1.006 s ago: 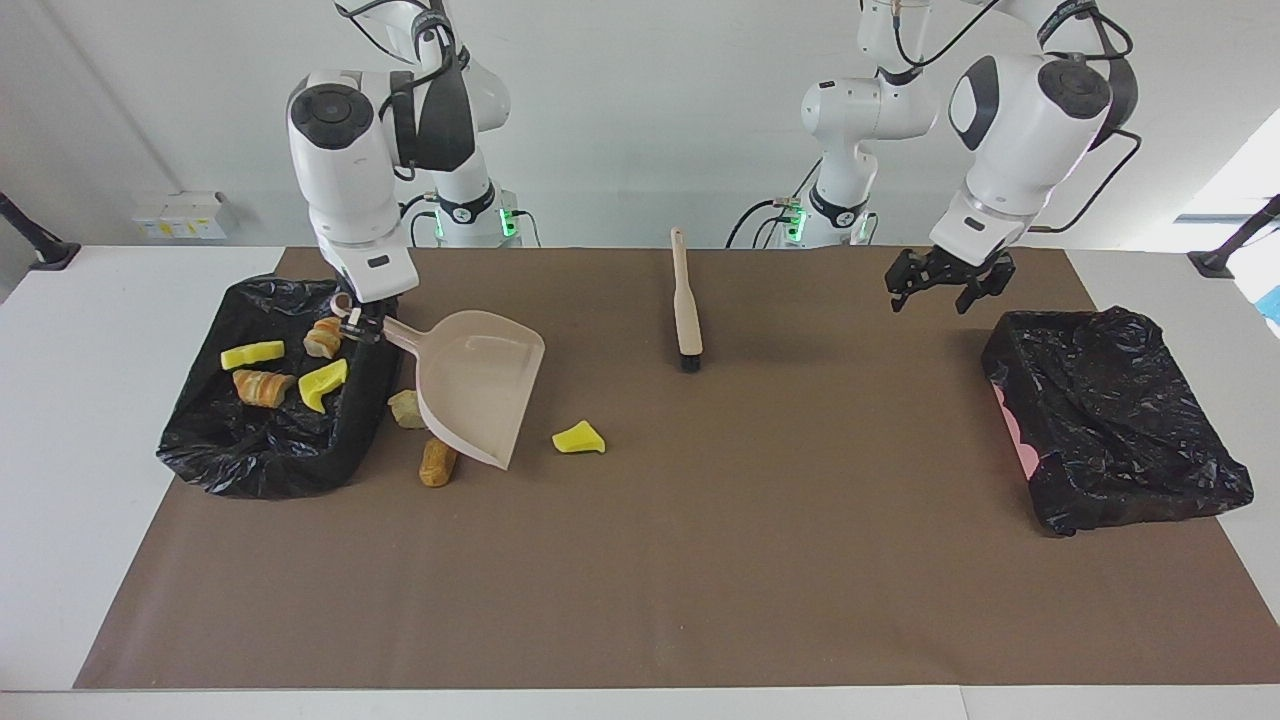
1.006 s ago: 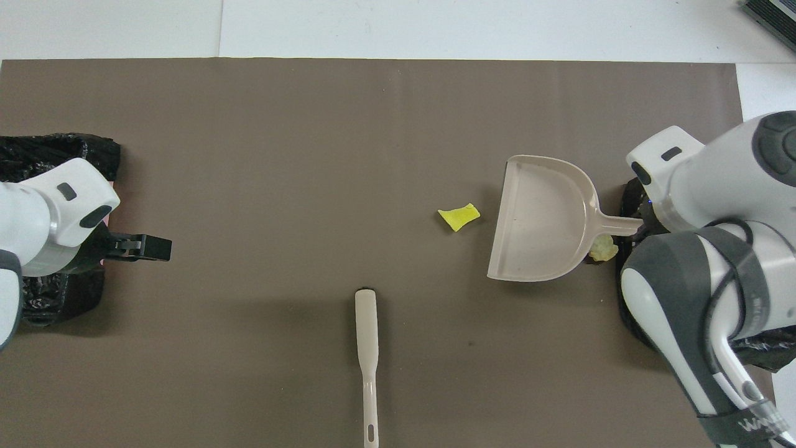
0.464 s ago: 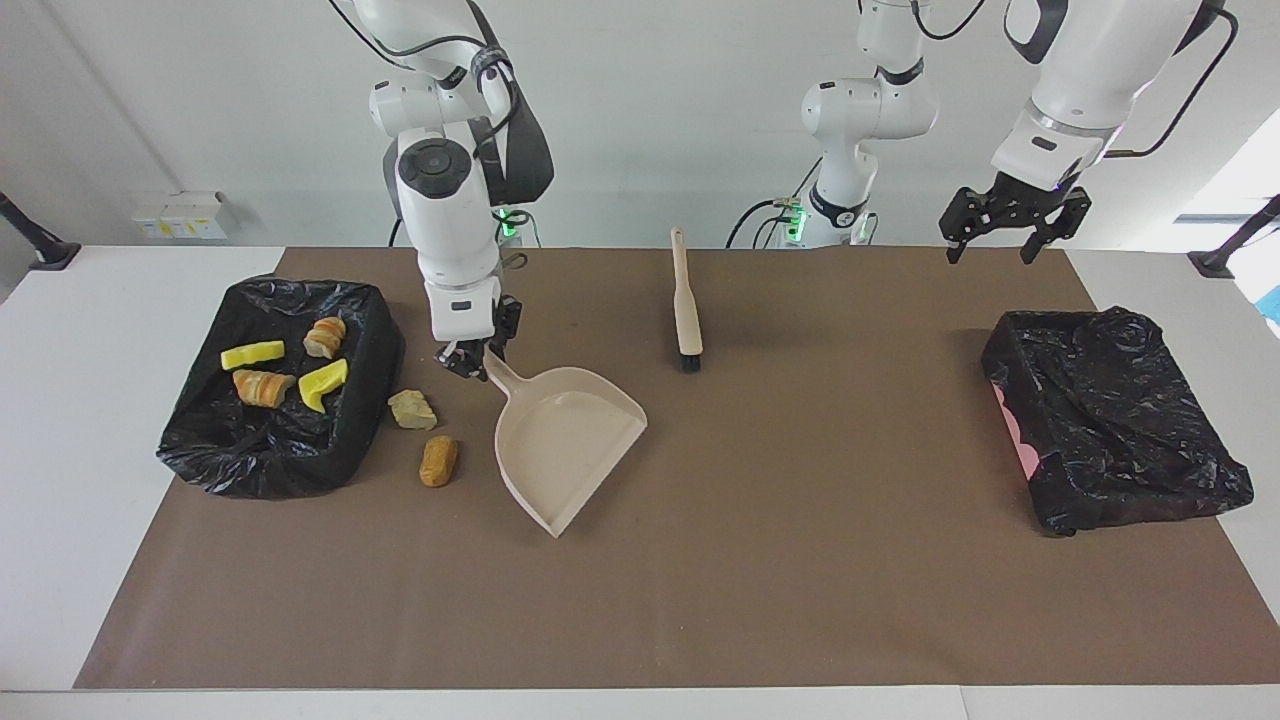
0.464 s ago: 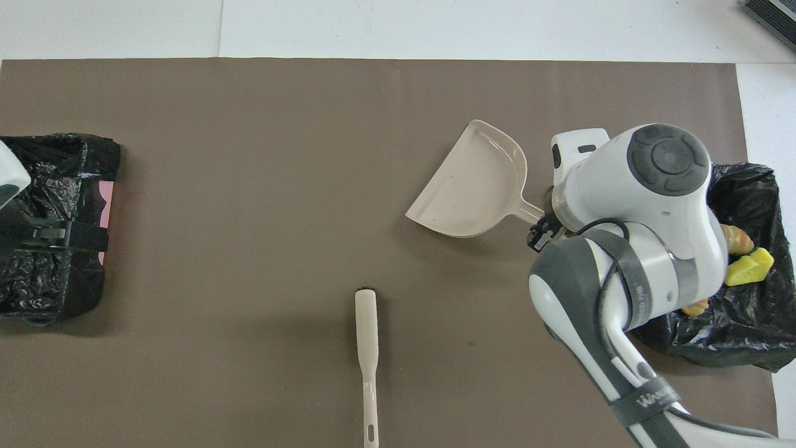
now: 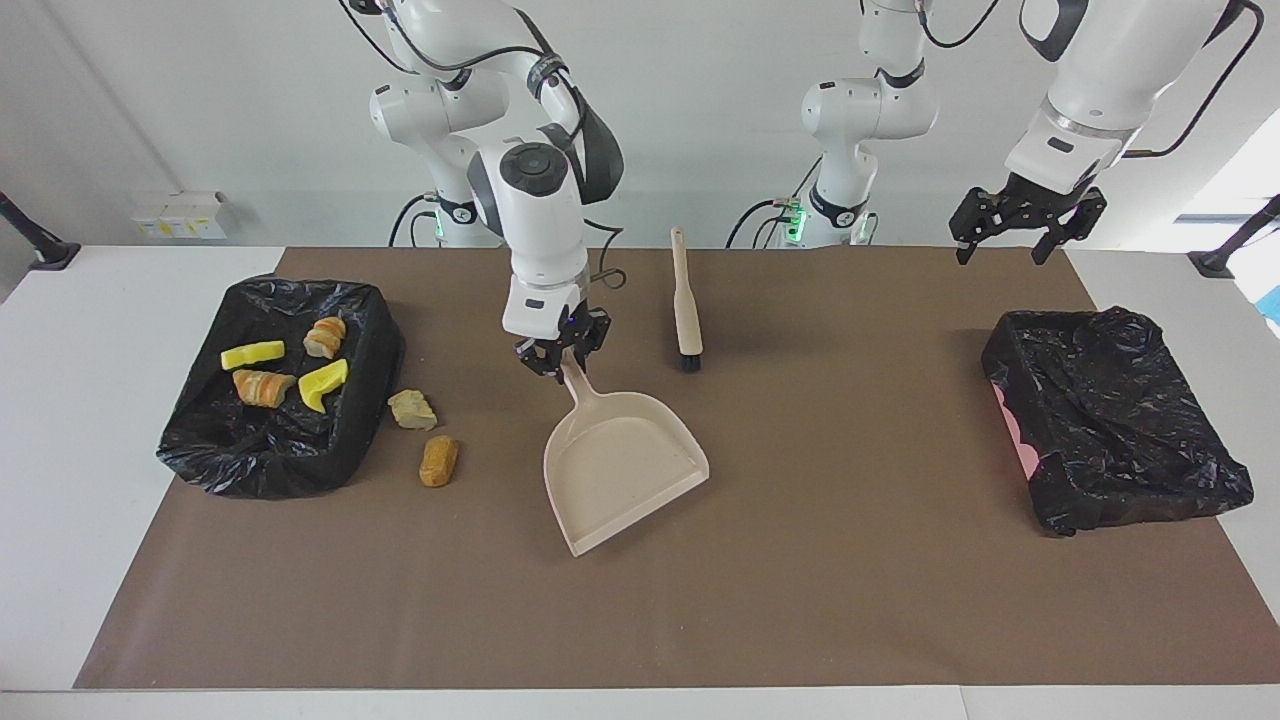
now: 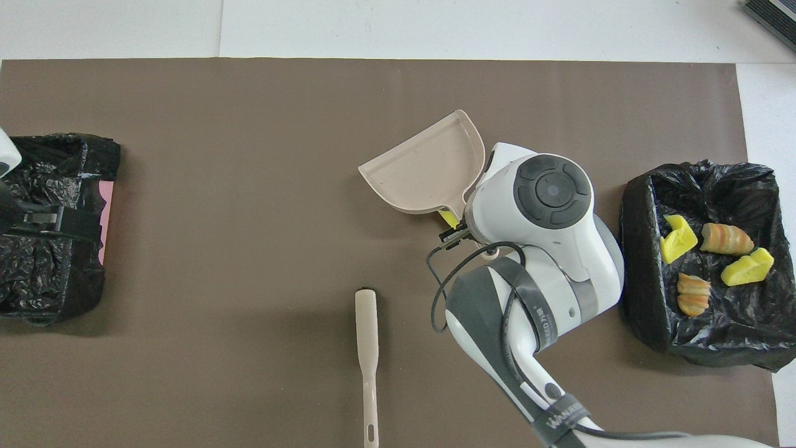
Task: Sweep and dump trash in bin
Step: 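Return the dustpan to the table center with the right gripper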
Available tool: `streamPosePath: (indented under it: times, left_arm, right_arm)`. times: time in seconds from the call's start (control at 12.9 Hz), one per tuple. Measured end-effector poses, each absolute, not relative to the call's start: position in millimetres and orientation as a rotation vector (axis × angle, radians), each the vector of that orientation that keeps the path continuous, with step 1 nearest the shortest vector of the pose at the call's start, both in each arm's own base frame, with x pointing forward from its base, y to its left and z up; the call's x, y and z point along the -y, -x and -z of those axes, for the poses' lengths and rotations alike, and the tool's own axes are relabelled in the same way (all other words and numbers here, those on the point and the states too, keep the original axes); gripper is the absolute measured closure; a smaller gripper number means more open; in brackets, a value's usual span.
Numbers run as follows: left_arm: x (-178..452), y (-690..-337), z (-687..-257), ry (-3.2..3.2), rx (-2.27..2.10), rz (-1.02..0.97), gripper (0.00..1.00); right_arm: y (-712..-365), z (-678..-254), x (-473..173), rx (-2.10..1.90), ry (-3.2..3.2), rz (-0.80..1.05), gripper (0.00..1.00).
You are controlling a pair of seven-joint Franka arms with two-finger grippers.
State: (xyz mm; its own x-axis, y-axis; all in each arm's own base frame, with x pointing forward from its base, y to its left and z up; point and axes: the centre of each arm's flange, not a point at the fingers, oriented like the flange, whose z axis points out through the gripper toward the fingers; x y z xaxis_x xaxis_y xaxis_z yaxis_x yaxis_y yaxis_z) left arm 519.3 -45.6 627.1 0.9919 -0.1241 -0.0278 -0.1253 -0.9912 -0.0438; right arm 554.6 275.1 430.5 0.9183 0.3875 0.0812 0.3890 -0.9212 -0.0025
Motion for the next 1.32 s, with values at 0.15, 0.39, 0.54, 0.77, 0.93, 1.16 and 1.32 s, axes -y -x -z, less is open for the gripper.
streamPosePath:
  times: [0.15, 0.39, 0.54, 0.77, 0.93, 1.16, 1.32]
  left_arm:
    - [40.2, -515.6, -624.0, 3.087, -0.226, -0.069, 0.00]
    - [14.0, -507.6, -630.4, 3.088, -0.245, -0.070, 0.00]
    - [3.0, -503.3, -637.9, 3.088, -0.238, -0.050, 0.00]
    - [5.2, -503.7, -649.2, 3.085, -0.241, 0.007, 0.00]
    - [6.5, -504.9, -651.6, 3.084, -0.241, 0.028, 0.00]
    - [8.4, -505.4, -651.7, 3.089, -0.204, 0.035, 0.00]
    - [12.9, -505.9, -652.1, 3.128, -0.170, 0.047, 0.00]
  right_arm:
    - [-554.7, -427.6, -302.4, 0.398, 3.071, 0.159, 0.67]
    - [-559.8, -413.6, -345.1, 0.124, 3.070, 0.159, 0.67]
    - [-560.1, -395.6, -375.3, -0.013, 3.068, 0.136, 0.67]
    - [-562.9, -370.9, -403.2, -0.050, 3.052, 0.145, 0.67]
    - [-564.8, -367.4, -405.7, -0.048, 3.042, 0.164, 0.49]
    - [-563.0, -370.0, -405.5, -0.048, 3.053, 0.140, 0.15]
    - [-554.8, -379.5, -406.3, -0.061, 3.060, 0.059, 0.00]
